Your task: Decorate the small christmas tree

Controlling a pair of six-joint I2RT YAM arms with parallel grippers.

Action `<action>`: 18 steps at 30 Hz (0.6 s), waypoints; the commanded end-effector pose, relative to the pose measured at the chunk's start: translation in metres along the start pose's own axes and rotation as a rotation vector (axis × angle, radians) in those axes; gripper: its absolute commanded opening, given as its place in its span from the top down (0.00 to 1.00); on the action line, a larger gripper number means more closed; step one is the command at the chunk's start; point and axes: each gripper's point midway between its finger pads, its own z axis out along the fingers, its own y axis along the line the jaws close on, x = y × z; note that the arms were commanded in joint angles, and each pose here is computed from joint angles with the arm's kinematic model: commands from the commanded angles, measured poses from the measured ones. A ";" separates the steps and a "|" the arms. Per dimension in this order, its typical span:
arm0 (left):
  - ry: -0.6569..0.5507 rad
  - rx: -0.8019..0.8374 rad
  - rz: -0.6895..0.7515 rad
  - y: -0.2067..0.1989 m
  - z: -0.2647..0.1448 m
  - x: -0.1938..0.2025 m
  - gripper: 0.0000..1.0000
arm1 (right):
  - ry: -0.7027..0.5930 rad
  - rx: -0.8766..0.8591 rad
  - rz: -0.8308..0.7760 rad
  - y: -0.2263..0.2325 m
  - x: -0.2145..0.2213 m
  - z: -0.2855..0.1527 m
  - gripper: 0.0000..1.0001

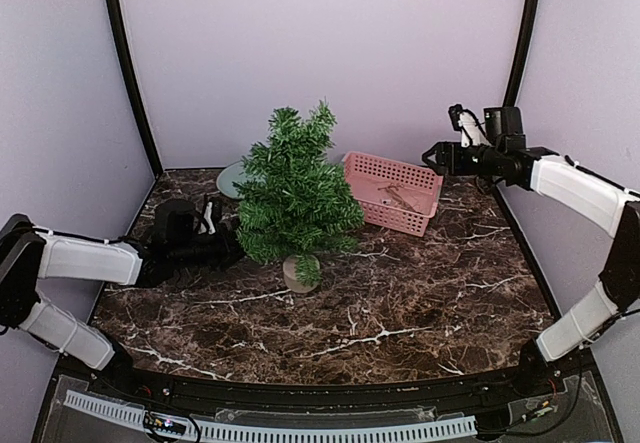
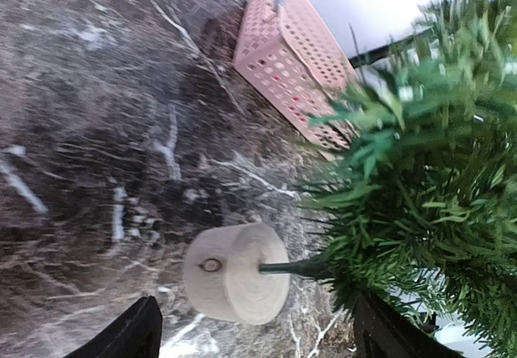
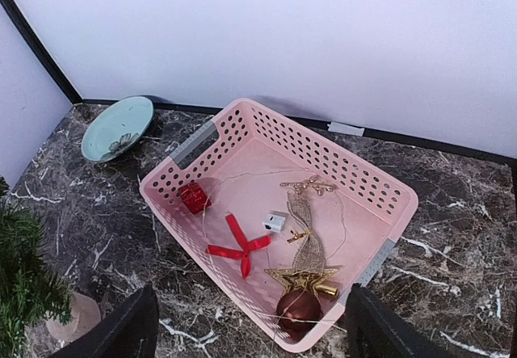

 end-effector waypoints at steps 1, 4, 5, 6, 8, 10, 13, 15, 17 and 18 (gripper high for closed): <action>0.001 -0.120 0.043 0.021 -0.020 -0.008 0.15 | 0.111 -0.061 -0.076 0.017 0.007 0.022 0.23; -0.037 -0.161 0.099 0.016 -0.030 -0.023 0.13 | 0.165 -0.099 -0.086 0.030 0.015 0.048 0.24; -0.034 -0.177 0.102 0.018 -0.032 -0.023 0.12 | 0.182 -0.107 -0.090 0.034 0.019 0.056 0.24; -0.052 -0.178 0.120 0.015 -0.035 -0.028 0.10 | 0.195 -0.111 -0.091 0.037 0.023 0.064 0.24; -0.070 -0.180 0.133 0.012 -0.039 -0.031 0.06 | 0.219 -0.126 -0.090 0.043 0.031 0.080 0.24; -0.082 -0.176 0.144 0.009 -0.042 -0.034 0.02 | 0.234 -0.131 -0.092 0.046 0.035 0.094 0.25; -0.088 -0.181 0.160 0.007 -0.043 -0.036 0.01 | 0.279 -0.132 -0.105 0.050 0.043 0.114 0.28; -0.088 -0.189 0.173 0.007 -0.043 -0.038 0.01 | 0.307 -0.122 -0.119 0.051 0.050 0.126 0.29; -0.089 -0.190 0.186 0.006 -0.044 -0.039 0.01 | 0.333 -0.119 -0.130 0.053 0.058 0.136 0.30; -0.091 -0.190 0.188 0.005 -0.044 -0.040 0.01 | 0.334 -0.117 -0.135 0.054 0.059 0.140 0.31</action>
